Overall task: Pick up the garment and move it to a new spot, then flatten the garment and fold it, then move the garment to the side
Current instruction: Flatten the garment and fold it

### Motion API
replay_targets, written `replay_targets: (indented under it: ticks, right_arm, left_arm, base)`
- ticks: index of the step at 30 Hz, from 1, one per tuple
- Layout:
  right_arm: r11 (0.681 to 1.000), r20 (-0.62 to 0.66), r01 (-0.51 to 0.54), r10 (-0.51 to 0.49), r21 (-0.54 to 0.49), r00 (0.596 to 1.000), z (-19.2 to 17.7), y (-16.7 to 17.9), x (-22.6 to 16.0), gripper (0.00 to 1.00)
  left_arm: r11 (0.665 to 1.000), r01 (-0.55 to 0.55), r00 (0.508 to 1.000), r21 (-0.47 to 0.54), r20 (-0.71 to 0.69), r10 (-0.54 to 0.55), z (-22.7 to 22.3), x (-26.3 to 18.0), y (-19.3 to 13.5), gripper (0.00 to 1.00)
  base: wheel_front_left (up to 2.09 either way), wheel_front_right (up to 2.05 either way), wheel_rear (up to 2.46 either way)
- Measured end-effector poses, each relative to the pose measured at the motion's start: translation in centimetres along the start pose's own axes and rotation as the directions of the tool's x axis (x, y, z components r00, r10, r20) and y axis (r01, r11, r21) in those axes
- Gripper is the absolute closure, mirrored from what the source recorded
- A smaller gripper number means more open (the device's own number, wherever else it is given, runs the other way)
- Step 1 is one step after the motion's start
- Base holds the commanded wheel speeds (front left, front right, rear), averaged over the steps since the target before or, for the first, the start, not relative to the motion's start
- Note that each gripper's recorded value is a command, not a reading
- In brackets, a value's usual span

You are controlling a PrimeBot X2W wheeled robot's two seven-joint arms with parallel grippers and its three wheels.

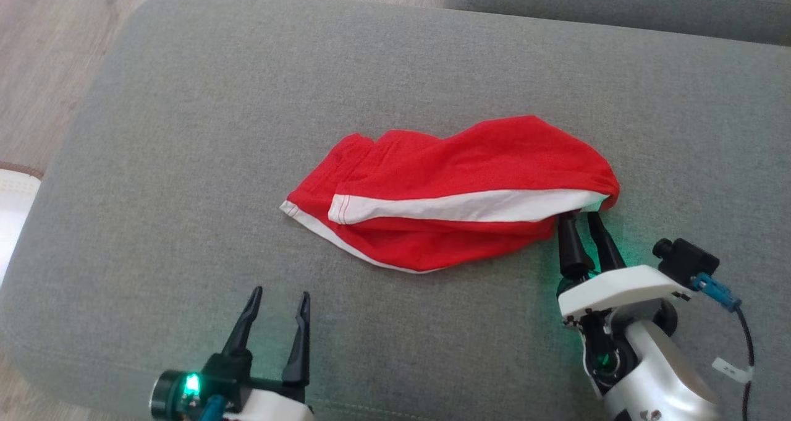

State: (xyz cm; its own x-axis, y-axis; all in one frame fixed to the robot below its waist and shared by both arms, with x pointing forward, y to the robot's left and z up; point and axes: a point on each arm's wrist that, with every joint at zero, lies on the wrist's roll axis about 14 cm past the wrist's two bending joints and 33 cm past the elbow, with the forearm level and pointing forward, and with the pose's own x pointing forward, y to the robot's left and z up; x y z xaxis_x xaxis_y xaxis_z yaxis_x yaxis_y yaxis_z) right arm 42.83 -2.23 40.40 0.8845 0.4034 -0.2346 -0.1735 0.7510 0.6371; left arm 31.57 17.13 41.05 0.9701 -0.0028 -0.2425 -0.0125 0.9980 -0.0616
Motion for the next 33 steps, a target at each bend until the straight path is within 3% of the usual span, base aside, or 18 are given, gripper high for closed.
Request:
replay_targets:
  ticks: [23, 24, 25, 26, 27, 28, 33]
  right_arm:
    - [0.997, 0.132, -0.031, 0.021, 0.072, 0.991, 3.9, 0.8, 0.9, 0.00]
    - [0.997, 0.138, -0.033, 0.022, 0.073, 0.990, 4.1, 0.8, 0.9, 0.08]
    - [0.997, 0.143, -0.034, 0.023, 0.072, 0.989, 4.2, 0.8, 0.9, 0.28]
    - [0.997, 0.147, -0.032, 0.021, 0.073, 0.989, 4.4, 0.8, 0.9, 0.53]
    - [0.997, 0.150, -0.030, 0.018, 0.074, 0.989, 4.5, 0.7, 0.8, 0.88]
    - [0.997, 0.150, -0.028, 0.017, 0.070, 0.988, 4.5, 0.6, 0.8, 1.00]
    - [0.998, 0.149, -0.026, 0.017, 0.062, 0.989, 4.4, 0.6, 0.8, 1.00]
  left_arm:
    - [1.000, 0.011, 1.000, 0.003, -0.029, -0.011, -0.7, 0.4, -0.3, 0.00]
    - [1.000, 0.013, 0.999, 0.003, -0.031, -0.013, -0.8, 0.4, -0.3, 0.00]
    - [1.000, 0.013, 0.999, 0.003, -0.033, -0.013, -0.9, 0.4, -0.3, 0.00]
    - [1.000, 0.014, 0.999, 0.003, -0.035, -0.014, -0.9, 0.4, -0.4, 0.00]
    - [1.000, 0.014, 0.999, 0.003, -0.037, -0.014, -1.0, 0.4, -0.4, 0.00]
    - [1.000, 0.014, 0.999, 0.003, -0.038, -0.014, -1.0, 0.4, -0.4, 0.00]
    - [1.000, 0.012, 0.999, -0.003, -0.041, -0.012, -1.1, 0.4, -0.3, 0.00]
  base:
    - [0.00, 0.00, 0.00]
    - [0.00, 0.00, 0.00]
    - [0.00, 0.00, 0.00]
    - [0.00, 0.00, 0.00]
    - [0.00, 0.00, 0.00]
    - [0.00, 0.00, 0.00]
    - [0.00, 0.00, 0.00]
